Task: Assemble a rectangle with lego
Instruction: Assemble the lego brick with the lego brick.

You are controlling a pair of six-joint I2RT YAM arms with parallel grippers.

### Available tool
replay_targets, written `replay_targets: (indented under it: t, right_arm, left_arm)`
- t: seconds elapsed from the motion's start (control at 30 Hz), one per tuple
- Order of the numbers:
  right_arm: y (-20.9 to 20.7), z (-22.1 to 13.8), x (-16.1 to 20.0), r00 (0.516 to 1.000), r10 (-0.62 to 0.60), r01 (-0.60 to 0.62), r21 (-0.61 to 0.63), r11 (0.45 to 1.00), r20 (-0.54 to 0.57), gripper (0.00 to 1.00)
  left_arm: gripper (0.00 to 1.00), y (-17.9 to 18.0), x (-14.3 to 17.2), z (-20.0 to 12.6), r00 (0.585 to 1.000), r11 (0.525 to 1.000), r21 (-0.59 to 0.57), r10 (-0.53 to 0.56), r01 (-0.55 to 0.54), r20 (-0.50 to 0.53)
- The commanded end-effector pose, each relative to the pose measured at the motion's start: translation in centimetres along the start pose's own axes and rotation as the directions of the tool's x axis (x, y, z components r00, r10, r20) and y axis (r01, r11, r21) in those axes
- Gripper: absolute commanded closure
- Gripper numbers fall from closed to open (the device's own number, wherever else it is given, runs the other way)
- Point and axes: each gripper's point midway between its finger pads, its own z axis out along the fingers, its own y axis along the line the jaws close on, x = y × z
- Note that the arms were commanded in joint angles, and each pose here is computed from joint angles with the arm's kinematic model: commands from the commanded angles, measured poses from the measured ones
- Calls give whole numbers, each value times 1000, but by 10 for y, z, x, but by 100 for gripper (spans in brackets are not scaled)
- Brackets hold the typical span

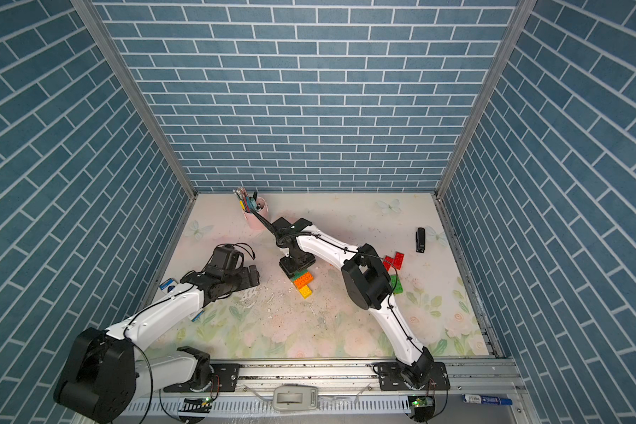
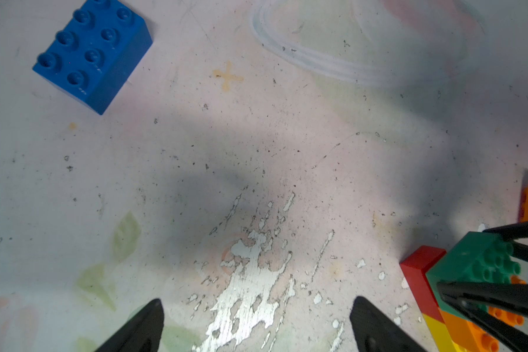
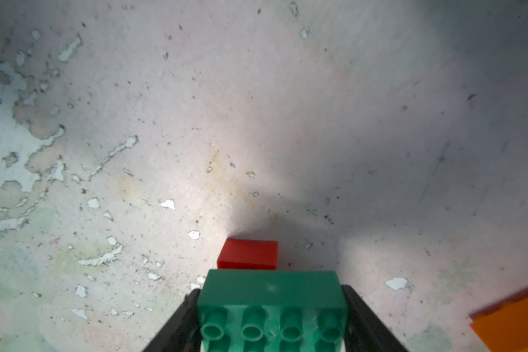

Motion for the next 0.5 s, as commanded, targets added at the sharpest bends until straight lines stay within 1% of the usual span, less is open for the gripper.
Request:
replay_targets:
  t: [0.0,0.47]
  right_arm:
    - [-3,11,11,998,13,-11,25,1000,-64,88]
    - [-7,27,20,992,14,-9,41,999,-122,96]
  left_arm:
    - [3,5,6,2,1000,1000,-7,6,-6,-11]
    - [3,6,4,1,1000,1000,-3,6,-6,-8]
